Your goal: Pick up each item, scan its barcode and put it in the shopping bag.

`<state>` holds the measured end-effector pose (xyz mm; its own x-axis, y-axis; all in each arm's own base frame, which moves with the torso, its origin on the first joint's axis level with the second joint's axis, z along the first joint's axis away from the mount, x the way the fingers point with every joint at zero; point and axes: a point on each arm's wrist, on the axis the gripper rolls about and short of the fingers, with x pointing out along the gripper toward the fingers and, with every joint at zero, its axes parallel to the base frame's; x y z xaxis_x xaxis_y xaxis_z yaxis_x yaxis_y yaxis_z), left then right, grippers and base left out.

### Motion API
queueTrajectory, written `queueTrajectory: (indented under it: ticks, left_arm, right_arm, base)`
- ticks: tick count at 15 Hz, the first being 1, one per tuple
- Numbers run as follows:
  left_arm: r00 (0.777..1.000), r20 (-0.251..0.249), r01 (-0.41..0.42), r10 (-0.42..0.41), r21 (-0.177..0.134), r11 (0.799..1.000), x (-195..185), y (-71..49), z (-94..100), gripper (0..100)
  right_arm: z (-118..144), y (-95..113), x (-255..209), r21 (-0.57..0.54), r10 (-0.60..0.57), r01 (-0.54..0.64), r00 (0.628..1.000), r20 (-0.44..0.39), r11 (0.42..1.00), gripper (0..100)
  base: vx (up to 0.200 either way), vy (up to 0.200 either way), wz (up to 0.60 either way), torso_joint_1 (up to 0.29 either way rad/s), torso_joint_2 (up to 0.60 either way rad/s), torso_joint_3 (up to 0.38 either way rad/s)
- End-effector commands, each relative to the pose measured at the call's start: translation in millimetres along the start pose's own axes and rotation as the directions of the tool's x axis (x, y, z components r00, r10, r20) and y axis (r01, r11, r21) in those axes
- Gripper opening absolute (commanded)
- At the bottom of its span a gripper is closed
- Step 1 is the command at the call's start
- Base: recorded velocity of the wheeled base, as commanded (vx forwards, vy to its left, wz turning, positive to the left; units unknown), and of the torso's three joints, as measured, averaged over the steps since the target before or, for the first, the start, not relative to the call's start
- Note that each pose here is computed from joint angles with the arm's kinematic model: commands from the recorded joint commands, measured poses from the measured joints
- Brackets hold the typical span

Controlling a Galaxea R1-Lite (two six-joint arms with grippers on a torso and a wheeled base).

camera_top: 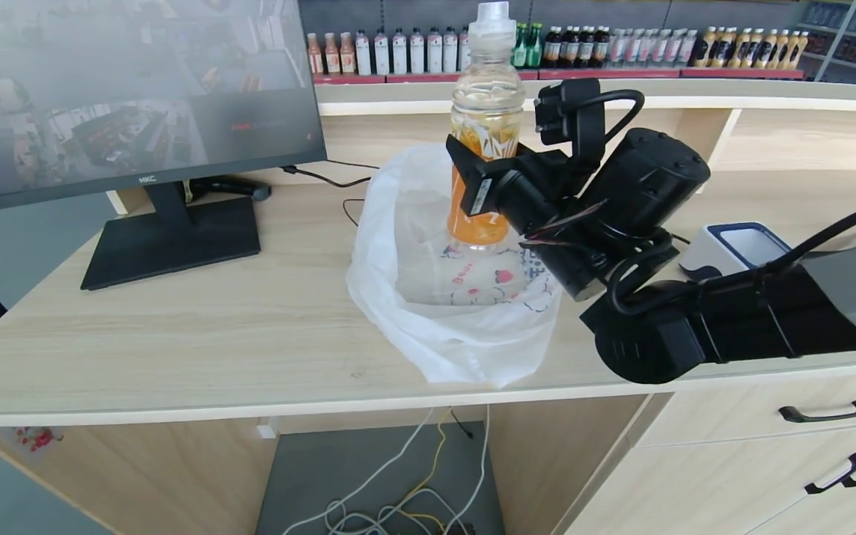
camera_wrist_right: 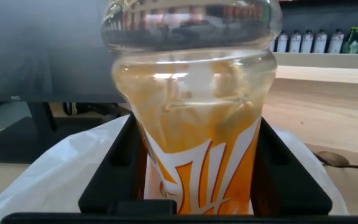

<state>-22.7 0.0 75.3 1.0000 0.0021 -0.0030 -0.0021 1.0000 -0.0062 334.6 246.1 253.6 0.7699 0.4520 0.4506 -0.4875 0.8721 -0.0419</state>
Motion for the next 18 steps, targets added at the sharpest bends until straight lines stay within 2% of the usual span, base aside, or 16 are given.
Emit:
queueTrajectory:
  ticks: [1, 4, 7, 12, 18]
  left_arm:
    - [1.000, 0.000, -0.001, 0.001, -0.002, 1.000, 0.0, 0.0, 0.0, 100]
    - [1.000, 0.000, -0.001, 0.001, -0.002, 1.000, 0.0, 0.0, 0.0, 100]
    - [1.000, 0.000, -0.001, 0.001, -0.002, 1.000, 0.0, 0.0, 0.0, 100]
    - [1.000, 0.000, -0.001, 0.001, -0.002, 1.000, 0.0, 0.0, 0.0, 100]
    - [1.000, 0.000, -0.001, 0.001, 0.000, 1.000, 0.0, 0.0, 0.0, 100]
  right_arm:
    - [-15.3, 4.9, 12.8, 0.002, 0.004, -0.004, 1.000, 0.001, 1.000, 0]
    - [-28.9, 8.6, 22.7, 0.004, 0.006, -0.006, 1.000, 0.011, 1.000, 0]
    - [-42.4, 10.2, 24.0, 0.006, 0.015, -0.015, 1.000, -0.018, 1.000, 0]
    - [-51.0, 12.8, 44.1, 0.038, 0.033, -0.031, 0.999, -0.036, 0.999, 0]
    - [-65.8, 12.2, 45.7, 0.036, 0.030, -0.028, 0.998, -0.056, 0.999, 0]
  base:
    - [0.000, 0.000, 0.00, 0.000, 0.00, 0.000]
    - [0.000, 0.000, 0.00, 0.000, 0.00, 0.000]
    - [0.000, 0.000, 0.00, 0.000, 0.00, 0.000]
    - [0.000, 0.000, 0.00, 0.000, 0.00, 0.000]
    - [0.000, 0.000, 0.00, 0.000, 0.00, 0.000]
